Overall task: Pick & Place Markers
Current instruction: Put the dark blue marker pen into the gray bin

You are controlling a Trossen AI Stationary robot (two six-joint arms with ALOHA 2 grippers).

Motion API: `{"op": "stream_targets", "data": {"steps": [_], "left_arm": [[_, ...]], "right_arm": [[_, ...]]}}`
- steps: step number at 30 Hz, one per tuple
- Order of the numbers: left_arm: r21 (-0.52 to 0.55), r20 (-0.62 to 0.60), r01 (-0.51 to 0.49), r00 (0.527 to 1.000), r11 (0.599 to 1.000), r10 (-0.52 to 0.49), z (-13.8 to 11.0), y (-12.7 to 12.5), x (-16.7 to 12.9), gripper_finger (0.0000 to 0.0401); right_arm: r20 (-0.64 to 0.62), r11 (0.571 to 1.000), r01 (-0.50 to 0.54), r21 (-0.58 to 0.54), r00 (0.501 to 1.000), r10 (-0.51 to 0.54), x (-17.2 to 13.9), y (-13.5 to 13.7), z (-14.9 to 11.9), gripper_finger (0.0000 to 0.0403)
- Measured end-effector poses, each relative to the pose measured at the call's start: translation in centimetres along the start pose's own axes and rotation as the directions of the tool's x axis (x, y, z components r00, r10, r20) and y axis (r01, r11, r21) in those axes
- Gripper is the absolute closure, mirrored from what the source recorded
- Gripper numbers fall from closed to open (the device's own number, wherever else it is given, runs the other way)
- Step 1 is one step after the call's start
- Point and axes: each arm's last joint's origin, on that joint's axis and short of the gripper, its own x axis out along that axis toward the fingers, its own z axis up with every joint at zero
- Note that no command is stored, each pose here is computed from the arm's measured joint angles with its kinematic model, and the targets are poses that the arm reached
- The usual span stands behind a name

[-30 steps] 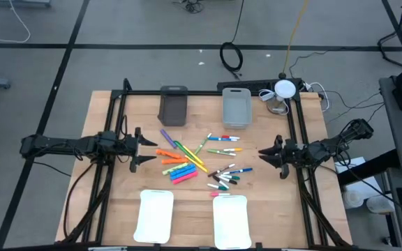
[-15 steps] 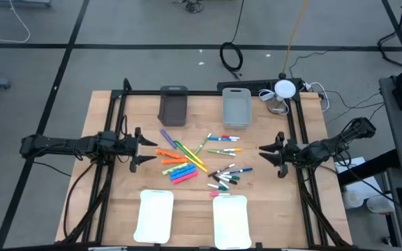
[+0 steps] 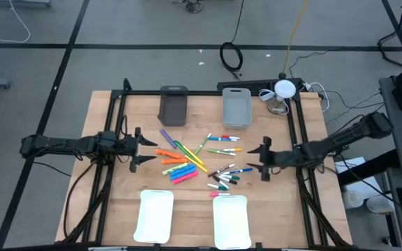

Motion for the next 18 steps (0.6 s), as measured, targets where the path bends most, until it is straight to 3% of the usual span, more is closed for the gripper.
{"op": "stream_targets", "data": {"steps": [3,6,9,13,18], "left_arm": [[0.0,-0.001,0.0,1.0,1.0,0.0,0.0,0.0,0.0,0.015],[0.0,0.0,0.0,1.0,1.0,0.0,0.0,0.0,0.0,0.015],[0.0,0.0,0.0,1.0,1.0,0.0,0.0,0.0,0.0,0.015],[0.0,0.0,0.0,1.0,1.0,0.0,0.0,0.0,0.0,0.015],[0.0,0.0,0.0,1.0,1.0,0.0,0.0,0.0,0.0,0.015]], "right_arm": [[-0.14,1.0,0.009,0.03,0.99,-0.004,0.9,-0.5,-0.7,0.019],[-0.186,0.997,-0.013,0.077,0.982,0.028,1.6,-0.7,-0.9,0.0194],[-0.235,0.999,-0.027,0.047,0.971,0.038,2.2,-0.6,-1.4,0.0194],[-0.251,0.997,-0.076,-0.031,0.966,0.066,2.8,0.1,-1.7,0.0195],[-0.261,0.99,-0.133,-0.043,0.958,0.118,3.5,0.9,-2.0,0.0195]]}}
